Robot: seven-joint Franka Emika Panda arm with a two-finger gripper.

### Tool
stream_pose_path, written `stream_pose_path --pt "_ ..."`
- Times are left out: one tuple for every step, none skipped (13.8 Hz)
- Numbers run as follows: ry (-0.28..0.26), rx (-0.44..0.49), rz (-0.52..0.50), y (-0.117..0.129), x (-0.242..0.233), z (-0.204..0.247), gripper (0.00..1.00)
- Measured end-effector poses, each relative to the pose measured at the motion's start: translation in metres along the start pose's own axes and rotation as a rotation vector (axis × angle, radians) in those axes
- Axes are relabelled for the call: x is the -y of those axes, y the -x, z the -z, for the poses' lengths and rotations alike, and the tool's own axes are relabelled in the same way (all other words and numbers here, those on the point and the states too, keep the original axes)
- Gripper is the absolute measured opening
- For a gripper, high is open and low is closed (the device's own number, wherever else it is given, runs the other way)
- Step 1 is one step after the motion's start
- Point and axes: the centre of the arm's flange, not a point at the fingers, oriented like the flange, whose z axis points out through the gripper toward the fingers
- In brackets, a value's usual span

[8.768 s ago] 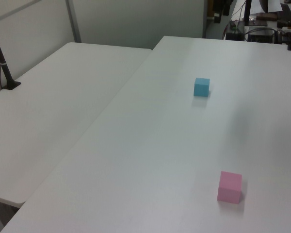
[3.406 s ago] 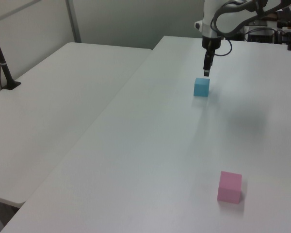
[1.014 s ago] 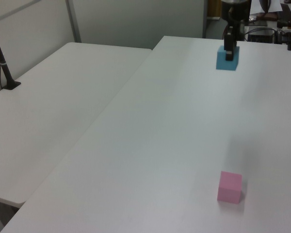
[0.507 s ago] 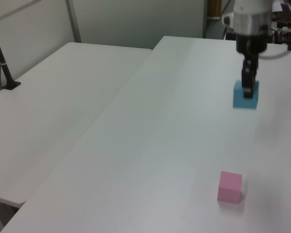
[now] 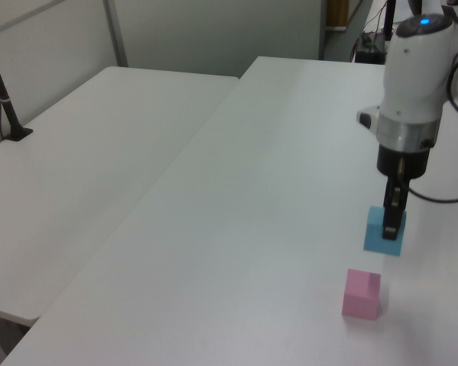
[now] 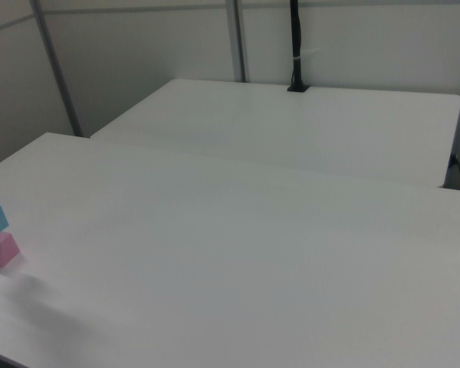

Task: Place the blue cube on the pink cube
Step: 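Lift the light-blue cube and carry it over the pink cube, then lower the light-blue cube onto the pink cube and open the gripper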

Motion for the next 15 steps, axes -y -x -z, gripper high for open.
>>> stream_pose_path --pt "-0.011 -0.003 0.003 -0.003 0.006 -0.01 0.55" --pt "-0.017 -0.003 0.004 -0.005 0.009 -0.017 0.55" --pt "-0.021 -0.001 0.005 -0.008 0.011 -0.023 0.55" --pt "-0.023 -0.001 0.005 -0.009 0.012 -0.026 0.55" --pt "-0.026 -0.003 0.006 -0.01 0.013 -0.028 0.55" --pt "-0.03 -0.008 0.009 -0.012 0.014 -0.03 0.55" --pt "-0.029 -0.014 0.012 -0.013 0.017 -0.036 0.55" --pt "-0.018 -0.018 0.01 -0.015 0.02 -0.043 0.55" --pt "-0.008 -0.018 0.004 -0.017 0.022 -0.051 0.55" --pt "-0.004 -0.016 0.006 -0.019 0.026 -0.056 0.55" --pt "-0.006 -0.018 0.011 -0.019 0.029 -0.056 0.55" --pt "-0.009 -0.02 0.018 -0.019 0.034 -0.055 0.55" --pt "-0.012 -0.021 0.024 -0.017 0.037 -0.054 0.55" --pt "-0.014 -0.023 0.028 -0.015 0.041 -0.053 0.55" --pt "-0.016 -0.025 0.03 -0.014 0.043 -0.051 0.55"
